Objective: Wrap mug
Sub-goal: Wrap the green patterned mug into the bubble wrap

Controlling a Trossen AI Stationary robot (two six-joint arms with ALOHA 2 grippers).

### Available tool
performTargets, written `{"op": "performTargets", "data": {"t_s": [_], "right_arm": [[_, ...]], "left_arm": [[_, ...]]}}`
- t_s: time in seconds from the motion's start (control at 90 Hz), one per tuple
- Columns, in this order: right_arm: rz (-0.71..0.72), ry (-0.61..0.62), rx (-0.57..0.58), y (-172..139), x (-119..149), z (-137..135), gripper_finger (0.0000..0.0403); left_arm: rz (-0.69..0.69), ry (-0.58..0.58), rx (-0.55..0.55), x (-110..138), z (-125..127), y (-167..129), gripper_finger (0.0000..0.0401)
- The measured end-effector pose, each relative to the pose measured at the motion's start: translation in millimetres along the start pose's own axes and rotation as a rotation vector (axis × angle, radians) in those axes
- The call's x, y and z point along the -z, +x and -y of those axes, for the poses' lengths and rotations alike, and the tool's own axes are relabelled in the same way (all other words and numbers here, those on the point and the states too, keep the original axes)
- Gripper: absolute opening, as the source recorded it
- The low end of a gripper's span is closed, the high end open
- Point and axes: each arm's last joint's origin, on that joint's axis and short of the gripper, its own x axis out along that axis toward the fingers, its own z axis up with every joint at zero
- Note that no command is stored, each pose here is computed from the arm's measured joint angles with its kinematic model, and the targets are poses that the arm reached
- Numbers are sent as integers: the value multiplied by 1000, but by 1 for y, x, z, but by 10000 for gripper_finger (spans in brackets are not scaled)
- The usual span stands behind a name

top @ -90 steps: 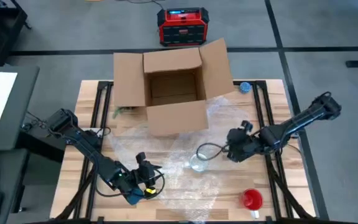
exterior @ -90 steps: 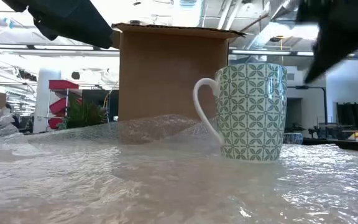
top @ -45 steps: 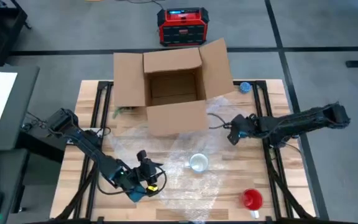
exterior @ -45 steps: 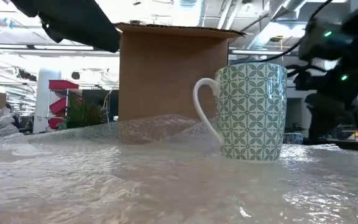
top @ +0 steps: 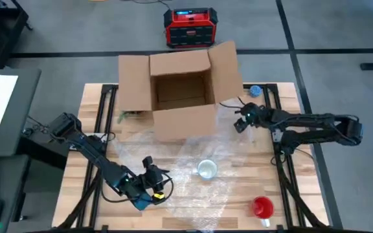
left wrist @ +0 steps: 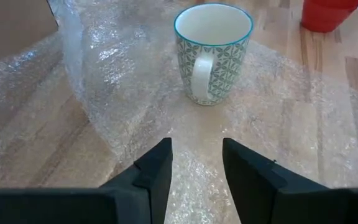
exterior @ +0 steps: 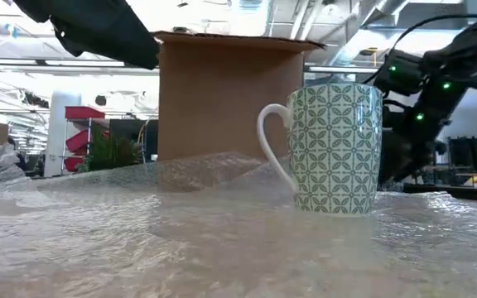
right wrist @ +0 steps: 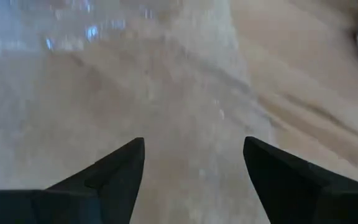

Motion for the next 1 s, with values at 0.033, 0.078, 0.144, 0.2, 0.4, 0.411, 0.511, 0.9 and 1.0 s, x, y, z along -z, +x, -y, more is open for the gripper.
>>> {"op": "performTargets", "data": {"t_s": [0.033,0.078,0.144,0.2,0.4,0.411,0.511,0.9,1.0], "right_arm": [[-5,5,7,4,-1,1,265],[-18,10,18,10,-1,3,264],[-62,1,34,20,1,5,258],[-80,-2,42,26,1,5,248],[-118,-24,45,38,6,-1,143],[-117,-25,43,38,6,-2,133],[-102,-52,20,30,8,-7,41],[104,-47,-117,-50,24,-35,1],[167,-45,-160,-73,24,-42,1]], "left_arm": [[0,0,0,0,0,0,123],[0,0,0,0,0,0,123],[0,0,0,0,0,0,123],[0,0,0,0,0,0,123],[-6,0,12,1,1,-1,123],[-6,0,12,1,1,-1,123],[-5,-1,14,1,1,-1,123],[13,2,-4,0,1,-1,123],[19,-7,-6,-2,0,0,123]]}}
